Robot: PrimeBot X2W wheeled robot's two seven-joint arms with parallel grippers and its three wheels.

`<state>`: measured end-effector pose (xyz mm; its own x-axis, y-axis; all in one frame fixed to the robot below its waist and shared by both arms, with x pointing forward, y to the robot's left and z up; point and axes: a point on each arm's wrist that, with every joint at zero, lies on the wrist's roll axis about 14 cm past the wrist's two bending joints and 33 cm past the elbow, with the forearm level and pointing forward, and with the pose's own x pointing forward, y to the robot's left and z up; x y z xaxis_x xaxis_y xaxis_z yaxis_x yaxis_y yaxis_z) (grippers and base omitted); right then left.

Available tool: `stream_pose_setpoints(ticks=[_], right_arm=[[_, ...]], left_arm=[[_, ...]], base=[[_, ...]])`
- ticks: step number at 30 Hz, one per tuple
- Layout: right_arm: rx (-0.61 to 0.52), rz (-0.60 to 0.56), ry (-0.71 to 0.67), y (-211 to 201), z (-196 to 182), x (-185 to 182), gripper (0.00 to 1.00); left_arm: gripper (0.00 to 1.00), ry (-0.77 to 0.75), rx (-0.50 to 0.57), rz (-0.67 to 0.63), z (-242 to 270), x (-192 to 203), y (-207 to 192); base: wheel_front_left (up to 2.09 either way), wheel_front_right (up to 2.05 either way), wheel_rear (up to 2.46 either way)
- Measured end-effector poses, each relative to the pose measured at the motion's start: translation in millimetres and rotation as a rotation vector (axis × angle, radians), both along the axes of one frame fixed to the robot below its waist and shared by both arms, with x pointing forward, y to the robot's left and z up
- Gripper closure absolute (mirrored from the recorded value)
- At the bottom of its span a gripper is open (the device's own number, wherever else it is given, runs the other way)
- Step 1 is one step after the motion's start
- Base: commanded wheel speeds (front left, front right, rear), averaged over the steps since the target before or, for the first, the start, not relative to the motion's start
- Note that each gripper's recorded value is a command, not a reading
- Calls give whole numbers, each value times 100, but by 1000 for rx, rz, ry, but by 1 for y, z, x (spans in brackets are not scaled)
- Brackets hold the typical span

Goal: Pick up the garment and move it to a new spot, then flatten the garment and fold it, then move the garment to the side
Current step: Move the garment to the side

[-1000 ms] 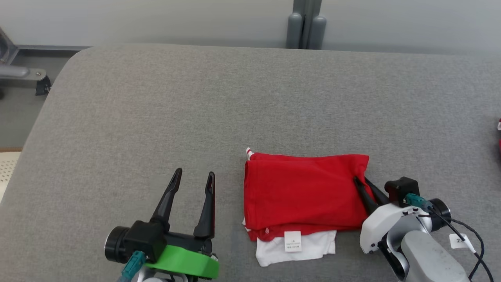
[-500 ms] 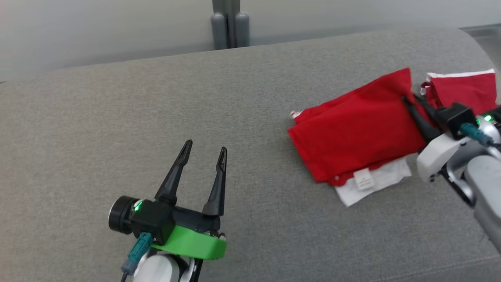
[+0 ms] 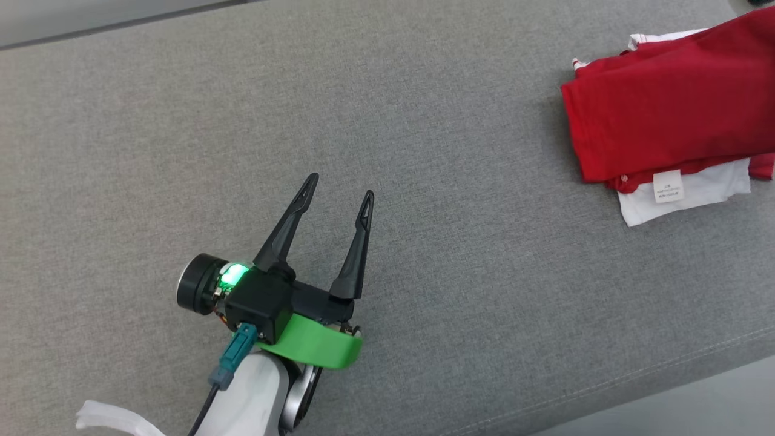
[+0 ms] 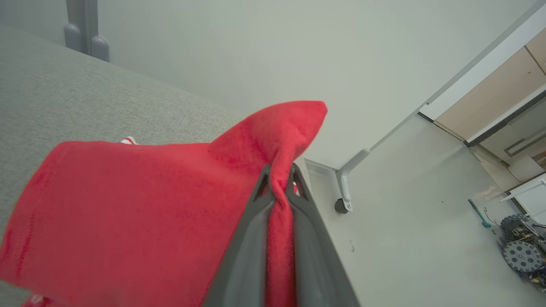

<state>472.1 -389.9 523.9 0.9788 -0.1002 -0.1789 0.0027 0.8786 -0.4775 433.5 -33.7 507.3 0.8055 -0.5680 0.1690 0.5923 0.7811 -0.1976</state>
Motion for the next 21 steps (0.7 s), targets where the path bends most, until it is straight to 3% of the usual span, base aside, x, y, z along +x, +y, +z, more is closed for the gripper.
stream_pose_setpoints(ticks=[13,14,15,18,21], right_arm=[[-12,-213,80,-65,-35,15,98],[-11,-216,91,-65,-41,16,60],[-7,-219,102,-64,-47,18,0],[20,-241,180,-59,-81,10,0],[40,-230,183,-49,-87,15,0]], left_arm=[[0,38,72,-11,-44,17,0],[0,45,70,-1,-45,18,3],[0,48,70,6,-47,19,6],[0,59,75,19,-52,21,11],[0,63,74,31,-52,21,14]], base=[[0,0,0],[0,0,0],[0,0,0],[0,0,0],[0,0,0]])
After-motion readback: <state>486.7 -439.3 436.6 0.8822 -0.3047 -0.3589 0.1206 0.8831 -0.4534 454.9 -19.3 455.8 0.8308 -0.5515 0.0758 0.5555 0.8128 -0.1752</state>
